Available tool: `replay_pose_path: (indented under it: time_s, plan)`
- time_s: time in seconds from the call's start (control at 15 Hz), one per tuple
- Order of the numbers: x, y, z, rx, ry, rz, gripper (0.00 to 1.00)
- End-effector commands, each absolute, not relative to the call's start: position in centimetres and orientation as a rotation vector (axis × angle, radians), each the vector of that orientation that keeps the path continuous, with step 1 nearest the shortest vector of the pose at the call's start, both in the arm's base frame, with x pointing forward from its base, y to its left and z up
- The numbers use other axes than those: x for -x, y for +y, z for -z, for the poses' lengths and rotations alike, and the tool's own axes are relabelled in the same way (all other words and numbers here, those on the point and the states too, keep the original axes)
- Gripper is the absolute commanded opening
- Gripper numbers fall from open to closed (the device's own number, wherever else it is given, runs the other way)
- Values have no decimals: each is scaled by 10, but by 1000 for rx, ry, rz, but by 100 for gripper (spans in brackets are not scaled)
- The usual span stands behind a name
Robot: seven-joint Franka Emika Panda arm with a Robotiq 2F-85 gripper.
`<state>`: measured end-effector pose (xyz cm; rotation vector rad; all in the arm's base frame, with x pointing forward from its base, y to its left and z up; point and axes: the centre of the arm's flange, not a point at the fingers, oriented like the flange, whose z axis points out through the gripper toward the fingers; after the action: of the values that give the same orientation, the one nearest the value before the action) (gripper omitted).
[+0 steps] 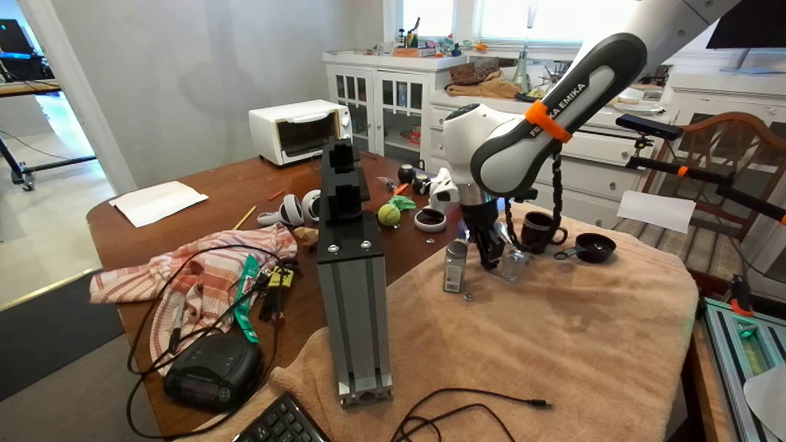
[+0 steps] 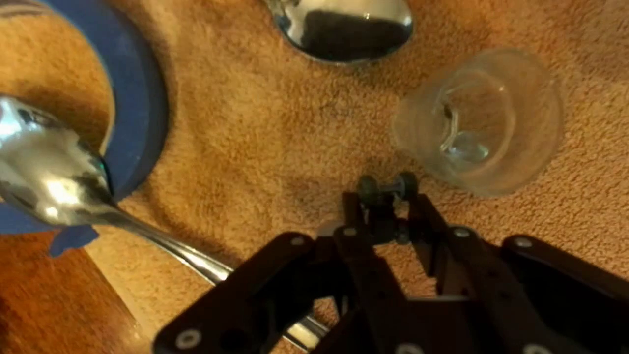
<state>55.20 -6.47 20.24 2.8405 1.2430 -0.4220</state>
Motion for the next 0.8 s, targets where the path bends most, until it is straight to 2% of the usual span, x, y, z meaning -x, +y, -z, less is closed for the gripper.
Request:
replay_pose_path:
  time_s: [0.0, 0.27, 0.73]
  plan:
    - [-541, -74, -227, -2896, 1159, 411, 7]
    - [-546, -74, -249, -2925, 1105, 387, 7]
    - [-521, -92, -280, -2881, 848, 596, 7]
